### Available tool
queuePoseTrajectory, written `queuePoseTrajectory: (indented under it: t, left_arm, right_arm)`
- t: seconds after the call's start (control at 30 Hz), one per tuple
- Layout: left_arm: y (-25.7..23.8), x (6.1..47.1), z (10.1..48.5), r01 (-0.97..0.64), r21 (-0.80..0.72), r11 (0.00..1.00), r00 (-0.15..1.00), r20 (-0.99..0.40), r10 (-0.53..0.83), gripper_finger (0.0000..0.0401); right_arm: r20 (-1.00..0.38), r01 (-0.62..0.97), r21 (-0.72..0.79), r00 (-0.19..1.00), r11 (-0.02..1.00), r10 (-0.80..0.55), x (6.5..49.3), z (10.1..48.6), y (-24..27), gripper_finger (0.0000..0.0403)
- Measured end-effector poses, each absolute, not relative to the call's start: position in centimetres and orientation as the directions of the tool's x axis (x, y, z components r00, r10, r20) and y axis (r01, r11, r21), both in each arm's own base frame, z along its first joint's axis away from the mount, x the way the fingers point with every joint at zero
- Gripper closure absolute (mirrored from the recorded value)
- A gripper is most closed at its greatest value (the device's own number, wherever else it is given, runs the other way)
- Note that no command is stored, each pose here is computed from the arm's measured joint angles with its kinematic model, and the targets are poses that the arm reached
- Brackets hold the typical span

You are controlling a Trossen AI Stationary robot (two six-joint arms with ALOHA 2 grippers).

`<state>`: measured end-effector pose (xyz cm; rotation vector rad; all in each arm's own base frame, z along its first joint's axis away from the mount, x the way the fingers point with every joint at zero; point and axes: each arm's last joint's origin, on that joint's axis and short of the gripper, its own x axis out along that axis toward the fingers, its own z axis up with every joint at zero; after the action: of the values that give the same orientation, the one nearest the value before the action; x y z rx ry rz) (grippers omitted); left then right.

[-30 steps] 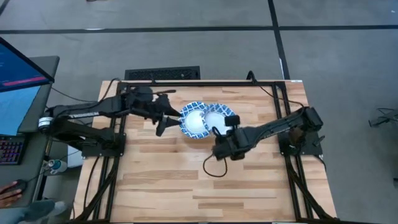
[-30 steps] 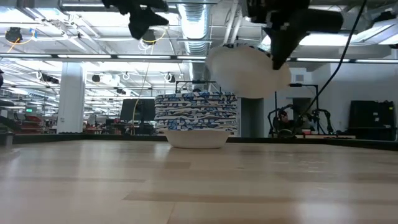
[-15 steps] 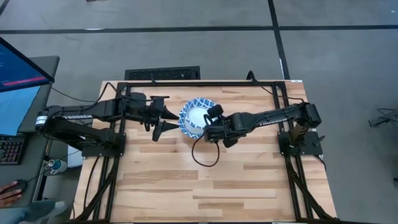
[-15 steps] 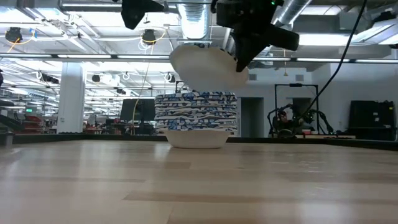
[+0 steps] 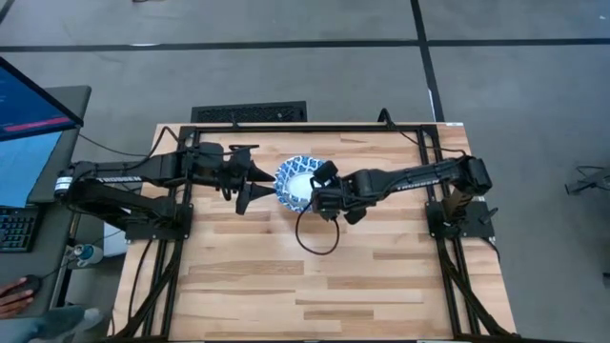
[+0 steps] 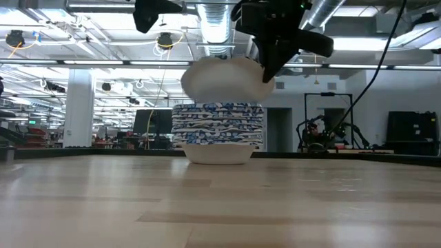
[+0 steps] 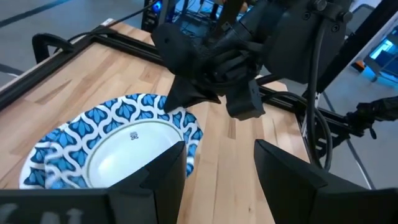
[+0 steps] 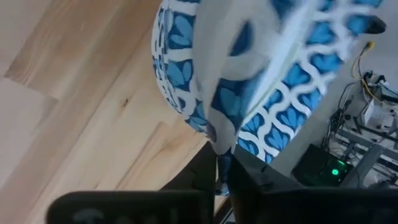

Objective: Nest bowls inside each other
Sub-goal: Stack the white bowl on the stacked white bowls

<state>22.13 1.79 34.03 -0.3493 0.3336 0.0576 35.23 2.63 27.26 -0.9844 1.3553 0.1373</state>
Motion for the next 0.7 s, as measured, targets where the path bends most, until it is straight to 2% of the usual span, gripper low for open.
queuePoseTrajectory:
  t: [0.3,0.57,0.7]
  left_arm:
    - [1.8,22.1,34.0,-0.129,-0.353,0.927,0.944,-0.330,0.006,0.0221]
    - [1.8,22.1,34.0,-0.134,-0.353,0.926,0.944,-0.330,0.010,0.0221]
    - [1.8,22.1,34.0,-0.135,-0.352,0.926,0.943,-0.332,0.011,0.0221]
  right_arm:
    - [-0.852,-0.577,-0.516,0.268,0.633,-0.450,35.3,27.3,2.2,0.0321]
    - [-0.827,-0.364,-0.557,0.323,0.746,-0.460,36.7,27.0,0.4,0.0295]
    - [-0.861,-0.378,-0.504,0.286,0.777,-0.420,37.2,25.6,-0.1,0.0284]
